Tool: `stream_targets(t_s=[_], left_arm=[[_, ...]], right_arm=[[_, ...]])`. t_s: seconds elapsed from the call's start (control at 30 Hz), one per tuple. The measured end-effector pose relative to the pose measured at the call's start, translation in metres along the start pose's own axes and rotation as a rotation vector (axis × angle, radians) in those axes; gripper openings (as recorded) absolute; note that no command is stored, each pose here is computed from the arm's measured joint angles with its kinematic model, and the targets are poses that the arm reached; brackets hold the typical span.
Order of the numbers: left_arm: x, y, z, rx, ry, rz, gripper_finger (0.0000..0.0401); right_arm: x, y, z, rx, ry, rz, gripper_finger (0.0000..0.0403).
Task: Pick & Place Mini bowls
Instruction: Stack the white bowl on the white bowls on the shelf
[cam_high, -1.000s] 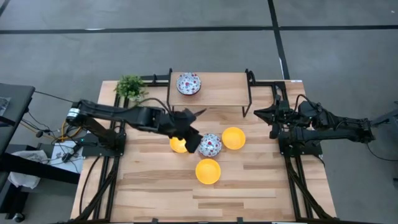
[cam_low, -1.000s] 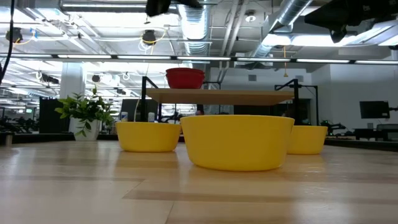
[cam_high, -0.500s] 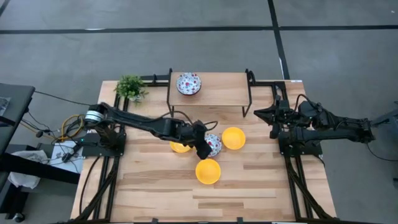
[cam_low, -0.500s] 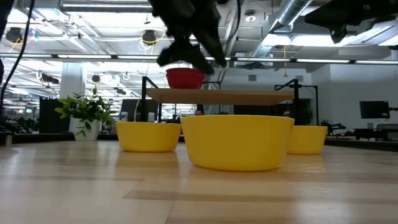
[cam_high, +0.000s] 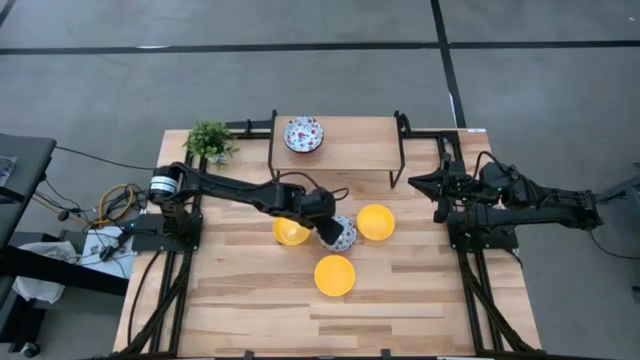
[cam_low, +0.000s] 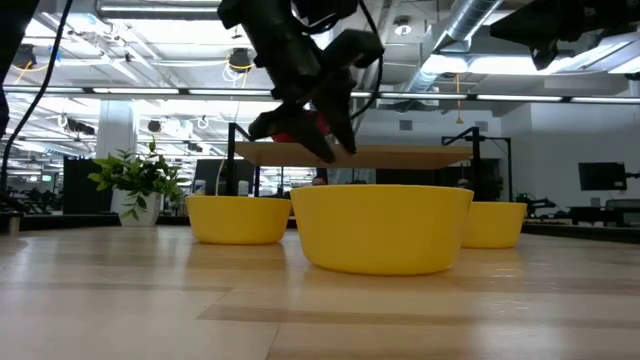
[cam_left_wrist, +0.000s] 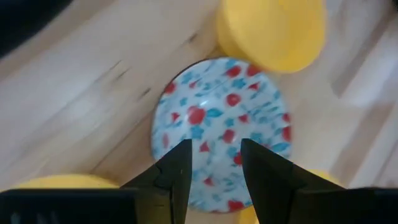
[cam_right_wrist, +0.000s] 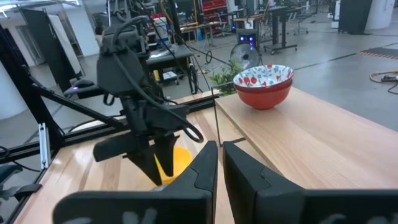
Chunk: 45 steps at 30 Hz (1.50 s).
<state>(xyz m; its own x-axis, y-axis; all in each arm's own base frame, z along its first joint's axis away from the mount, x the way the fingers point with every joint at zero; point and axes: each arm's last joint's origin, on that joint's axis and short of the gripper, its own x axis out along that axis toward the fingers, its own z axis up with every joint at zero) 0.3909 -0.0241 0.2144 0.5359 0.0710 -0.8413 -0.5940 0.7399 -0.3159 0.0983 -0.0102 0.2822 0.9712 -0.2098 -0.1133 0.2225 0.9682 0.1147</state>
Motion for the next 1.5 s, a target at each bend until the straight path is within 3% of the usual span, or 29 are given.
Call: stream_targets(t_s=[0.17, 1.1, 1.5], left_arm=[[0.000, 0.012, -0.001, -0.008, 0.059, 0.070, 0.0136], [0.015, 0.022, 0.006, -0.038, 0.064, 0.096, 0.0136], [0.035, 0.024, -0.001, -0.072, 0.146, 0.086, 0.0136]], right_arm=[[0.000, 0.000, 0.000, 0.000, 0.000, 0.000, 0.0017], [0.000, 0.000, 0.000, -0.002, 0.000, -0.001, 0.0017], [0.000, 0.000, 0.000, -0.002, 0.000, -0.001, 0.0017]])
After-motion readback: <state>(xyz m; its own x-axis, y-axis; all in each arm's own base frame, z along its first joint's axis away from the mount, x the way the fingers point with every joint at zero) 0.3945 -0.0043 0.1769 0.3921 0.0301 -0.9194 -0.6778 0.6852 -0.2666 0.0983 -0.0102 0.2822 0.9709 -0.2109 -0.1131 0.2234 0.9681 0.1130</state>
